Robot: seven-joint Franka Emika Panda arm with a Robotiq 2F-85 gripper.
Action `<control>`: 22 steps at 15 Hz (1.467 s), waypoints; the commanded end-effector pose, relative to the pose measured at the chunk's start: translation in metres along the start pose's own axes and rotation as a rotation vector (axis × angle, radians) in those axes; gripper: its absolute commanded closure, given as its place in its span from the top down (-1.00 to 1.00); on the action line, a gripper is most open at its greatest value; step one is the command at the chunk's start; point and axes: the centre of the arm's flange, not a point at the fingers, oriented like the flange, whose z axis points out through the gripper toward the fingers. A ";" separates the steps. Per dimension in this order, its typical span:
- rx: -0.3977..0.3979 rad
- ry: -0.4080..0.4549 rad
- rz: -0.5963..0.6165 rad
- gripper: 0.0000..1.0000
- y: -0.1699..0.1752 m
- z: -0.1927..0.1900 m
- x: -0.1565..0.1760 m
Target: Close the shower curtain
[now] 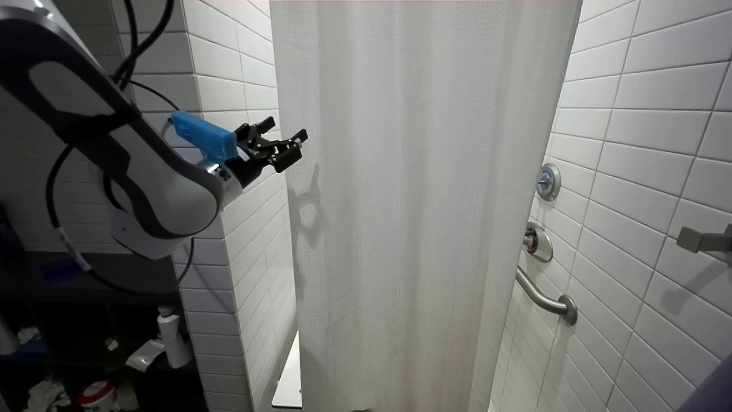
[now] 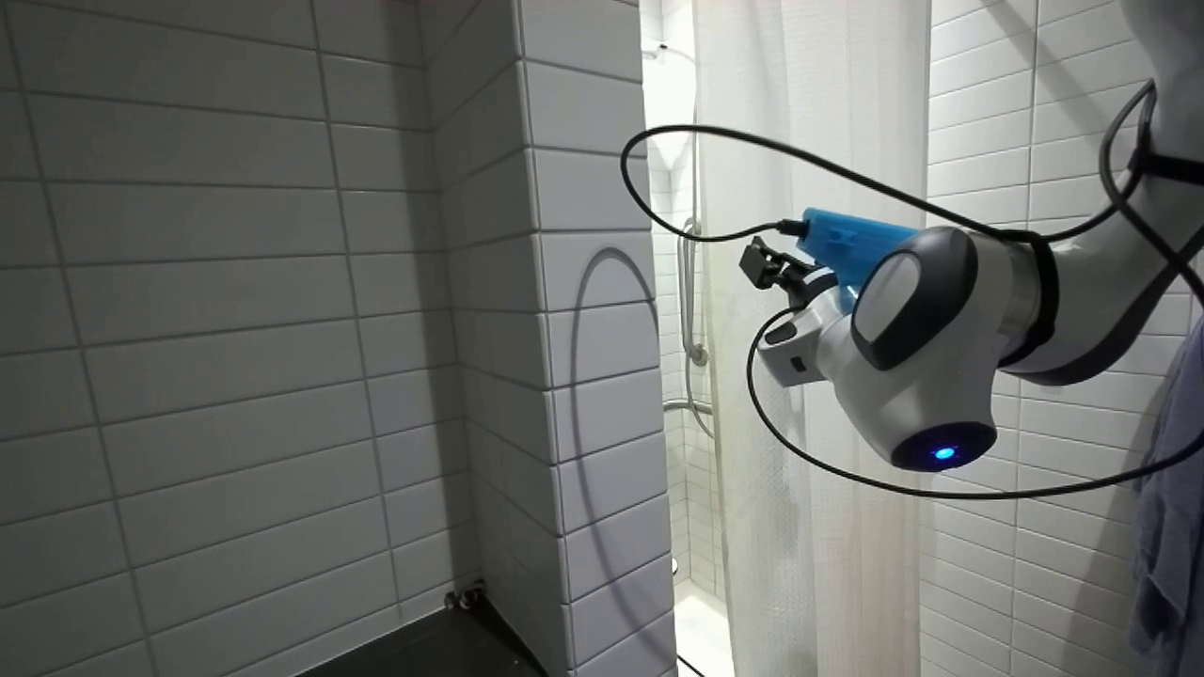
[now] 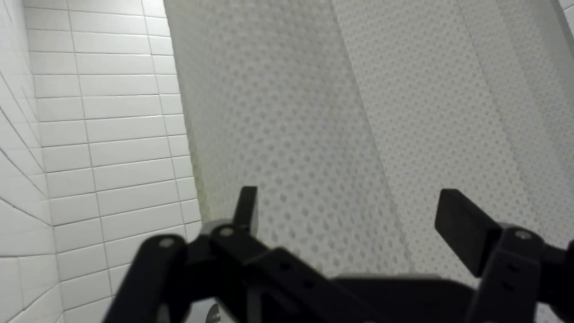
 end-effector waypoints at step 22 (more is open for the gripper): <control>-0.053 0.024 -0.002 0.94 -0.020 0.015 0.000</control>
